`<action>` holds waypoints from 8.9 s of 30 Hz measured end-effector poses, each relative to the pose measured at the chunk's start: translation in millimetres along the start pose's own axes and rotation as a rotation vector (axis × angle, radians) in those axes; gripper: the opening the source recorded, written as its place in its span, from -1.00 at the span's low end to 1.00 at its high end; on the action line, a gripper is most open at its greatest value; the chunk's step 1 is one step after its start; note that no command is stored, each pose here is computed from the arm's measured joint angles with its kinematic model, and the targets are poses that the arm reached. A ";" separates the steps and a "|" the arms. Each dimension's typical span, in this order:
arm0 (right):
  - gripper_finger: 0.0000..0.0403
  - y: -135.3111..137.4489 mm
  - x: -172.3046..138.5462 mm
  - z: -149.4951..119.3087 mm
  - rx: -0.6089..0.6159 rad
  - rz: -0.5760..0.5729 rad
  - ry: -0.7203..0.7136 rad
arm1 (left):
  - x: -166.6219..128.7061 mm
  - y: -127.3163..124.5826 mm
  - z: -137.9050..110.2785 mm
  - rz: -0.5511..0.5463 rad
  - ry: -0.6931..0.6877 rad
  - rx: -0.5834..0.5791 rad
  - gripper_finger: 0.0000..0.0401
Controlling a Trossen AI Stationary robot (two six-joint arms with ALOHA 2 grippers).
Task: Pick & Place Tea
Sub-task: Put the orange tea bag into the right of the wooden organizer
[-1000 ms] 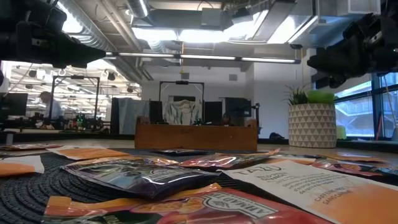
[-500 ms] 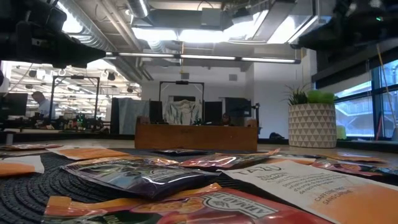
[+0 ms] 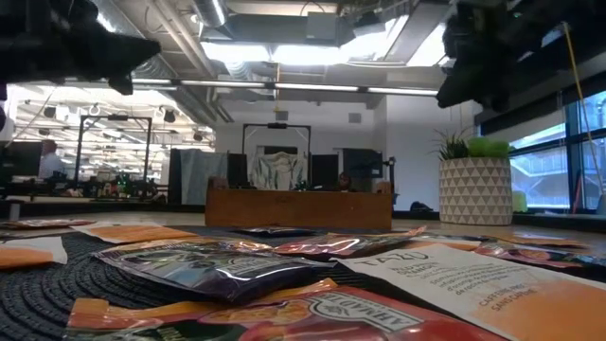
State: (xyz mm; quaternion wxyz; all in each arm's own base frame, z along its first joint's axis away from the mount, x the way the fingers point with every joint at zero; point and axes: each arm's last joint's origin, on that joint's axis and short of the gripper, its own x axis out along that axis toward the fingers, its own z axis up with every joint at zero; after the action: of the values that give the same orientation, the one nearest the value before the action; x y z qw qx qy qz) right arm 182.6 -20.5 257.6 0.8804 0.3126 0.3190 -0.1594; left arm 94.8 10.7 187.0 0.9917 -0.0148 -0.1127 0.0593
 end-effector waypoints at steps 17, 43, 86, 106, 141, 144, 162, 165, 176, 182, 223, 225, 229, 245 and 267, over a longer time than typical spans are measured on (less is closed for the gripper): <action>-0.63 -6.8 51.5 -26.3 0.261 -0.161 0.338 | -0.4 -0.2 8.4 -0.004 -0.087 -0.162 -0.92; -0.12 25.0 78.5 -69.2 -0.440 -0.116 0.464 | -0.2 0.3 6.1 0.011 -0.065 -0.158 -0.90; -0.90 12.1 128.5 -92.9 -0.619 -0.224 0.588 | 0.1 0.5 0.0 0.018 -0.002 -0.158 -0.90; -0.99 27.1 75.4 -54.7 -0.534 -0.080 0.317 | 4.3 -1.7 15.6 -0.062 -0.153 -0.267 -0.90; -0.98 120.6 16.9 115.4 -0.790 1.159 -0.669 | 274.9 -26.9 54.8 -0.724 0.125 -0.237 -0.90; -0.98 123.1 18.2 117.5 -0.795 1.183 -0.636 | 283.3 -27.4 53.5 -0.742 0.127 -0.239 -0.86; -0.97 119.8 30.3 112.9 -0.738 1.149 -0.509 | 288.9 -30.5 59.9 -0.750 0.131 -0.297 -0.28; -0.97 119.6 30.7 112.7 -0.716 1.152 -0.490 | 288.9 -30.8 59.8 -0.747 0.164 -0.376 -0.24; -0.97 119.1 31.2 112.0 -0.650 1.159 -0.431 | 288.1 -32.1 59.2 -0.779 0.188 -0.398 -0.30; -0.97 119.2 29.8 111.5 -0.643 1.178 -0.409 | 287.6 -33.3 59.2 -0.803 0.196 -0.401 -0.36; -0.97 111.8 31.8 114.3 -0.534 1.122 -0.340 | 286.7 -34.5 55.5 -0.825 0.248 -0.417 -0.49; -0.97 111.9 31.6 114.4 -0.521 1.125 -0.333 | 286.9 -34.2 55.5 -0.816 0.248 -0.421 -0.49; -0.97 111.6 32.0 113.5 -0.505 1.139 -0.297 | 286.8 -34.6 55.5 -0.811 0.274 -0.480 -0.49; -0.97 97.6 15.8 111.8 -0.543 0.871 -0.362 | 274.7 -33.6 67.5 -0.568 0.327 -0.343 -0.49; -0.97 116.0 0.1 92.2 -0.539 0.051 -0.721 | 260.4 -52.9 75.7 0.143 0.330 0.051 -0.49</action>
State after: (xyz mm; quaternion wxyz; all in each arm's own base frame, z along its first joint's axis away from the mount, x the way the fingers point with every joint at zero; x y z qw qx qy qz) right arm 281.0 6.8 365.0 0.9890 0.0044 0.0141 -0.1475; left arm 335.8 -9.1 320.8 0.9901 -0.0070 0.0544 0.1295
